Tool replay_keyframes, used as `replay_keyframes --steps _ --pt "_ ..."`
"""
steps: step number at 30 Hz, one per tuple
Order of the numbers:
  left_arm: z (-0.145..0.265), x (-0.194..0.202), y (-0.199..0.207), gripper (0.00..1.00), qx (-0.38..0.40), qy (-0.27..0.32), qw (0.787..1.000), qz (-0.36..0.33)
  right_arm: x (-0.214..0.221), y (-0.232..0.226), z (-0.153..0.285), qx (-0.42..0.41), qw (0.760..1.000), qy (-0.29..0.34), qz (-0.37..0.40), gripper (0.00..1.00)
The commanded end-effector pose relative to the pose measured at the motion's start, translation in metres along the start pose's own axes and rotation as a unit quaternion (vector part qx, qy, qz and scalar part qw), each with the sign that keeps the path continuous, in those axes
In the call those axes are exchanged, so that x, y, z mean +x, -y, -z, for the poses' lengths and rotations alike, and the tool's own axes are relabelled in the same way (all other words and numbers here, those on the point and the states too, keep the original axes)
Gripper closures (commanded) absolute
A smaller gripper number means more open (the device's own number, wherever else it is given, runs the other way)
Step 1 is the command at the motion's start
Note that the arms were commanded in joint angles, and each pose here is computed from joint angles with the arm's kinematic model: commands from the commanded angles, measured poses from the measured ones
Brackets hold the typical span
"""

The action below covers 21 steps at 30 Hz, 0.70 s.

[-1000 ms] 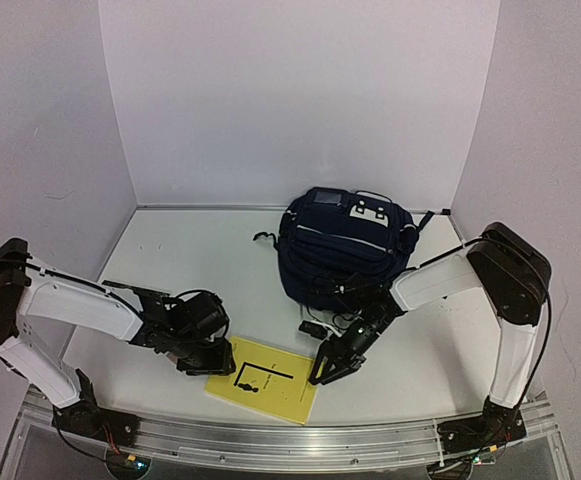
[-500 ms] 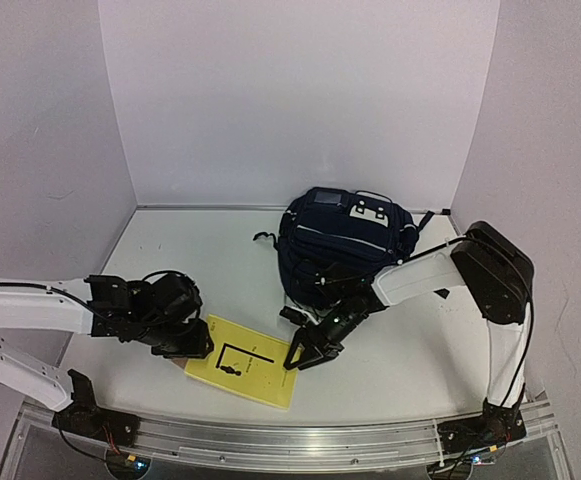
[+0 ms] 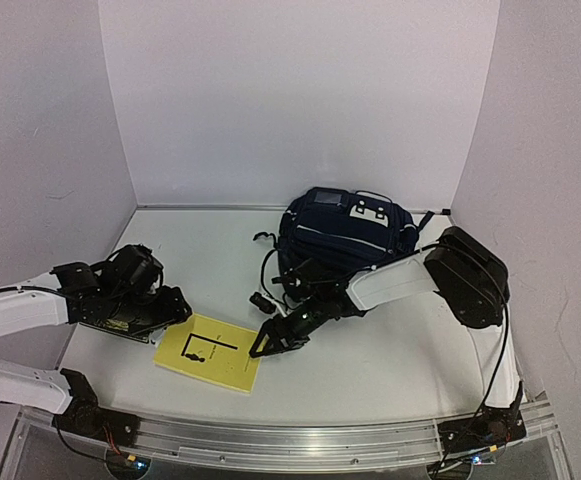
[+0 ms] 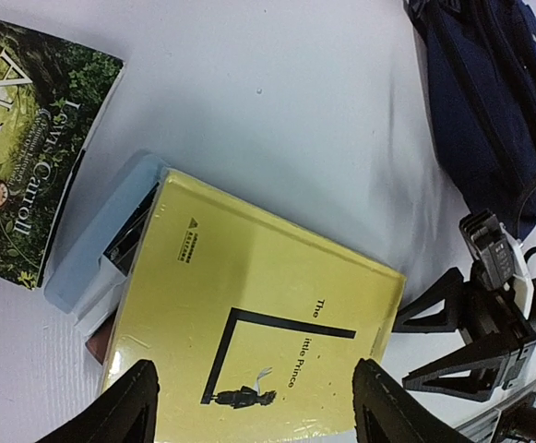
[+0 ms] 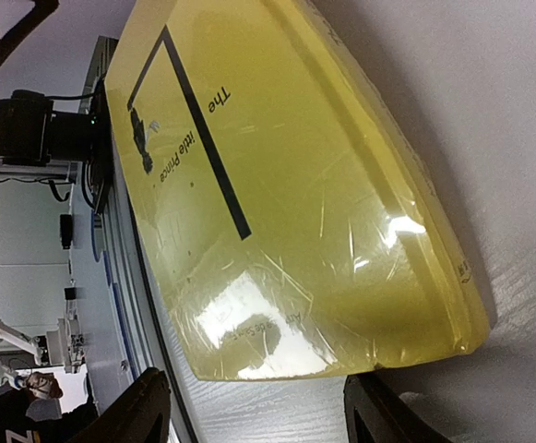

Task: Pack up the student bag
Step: Pick up the book from the center of the board.

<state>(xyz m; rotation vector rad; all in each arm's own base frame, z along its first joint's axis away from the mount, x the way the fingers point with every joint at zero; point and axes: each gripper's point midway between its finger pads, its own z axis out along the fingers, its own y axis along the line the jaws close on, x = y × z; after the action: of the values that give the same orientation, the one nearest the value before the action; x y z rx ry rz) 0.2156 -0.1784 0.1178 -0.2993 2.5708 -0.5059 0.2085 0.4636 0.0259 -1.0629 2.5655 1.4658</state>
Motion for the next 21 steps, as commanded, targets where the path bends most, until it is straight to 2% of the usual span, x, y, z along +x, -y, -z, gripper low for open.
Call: replay_keyframes --steps 1,7,11,15,21 --pt "-0.004 0.014 -0.005 0.26 0.010 -0.023 1.000 0.014 0.023 0.063 -0.015 0.107 0.993 -0.011 -0.050 0.35" --pt "-0.009 0.028 -0.043 0.18 -0.025 -0.028 0.996 0.076 0.027 0.077 -0.018 0.131 0.990 -0.009 -0.059 0.41" --pt "-0.015 0.032 -0.055 0.16 -0.027 -0.037 0.994 0.100 0.027 0.081 -0.020 0.137 0.989 -0.010 -0.059 0.44" --pt "-0.028 0.041 -0.054 0.18 -0.003 -0.065 0.992 0.111 0.028 0.084 -0.021 0.142 0.988 -0.010 -0.061 0.46" --pt "-0.033 0.042 -0.033 0.28 0.065 -0.073 0.990 0.102 0.033 0.085 -0.024 0.140 0.988 -0.017 -0.061 0.48"
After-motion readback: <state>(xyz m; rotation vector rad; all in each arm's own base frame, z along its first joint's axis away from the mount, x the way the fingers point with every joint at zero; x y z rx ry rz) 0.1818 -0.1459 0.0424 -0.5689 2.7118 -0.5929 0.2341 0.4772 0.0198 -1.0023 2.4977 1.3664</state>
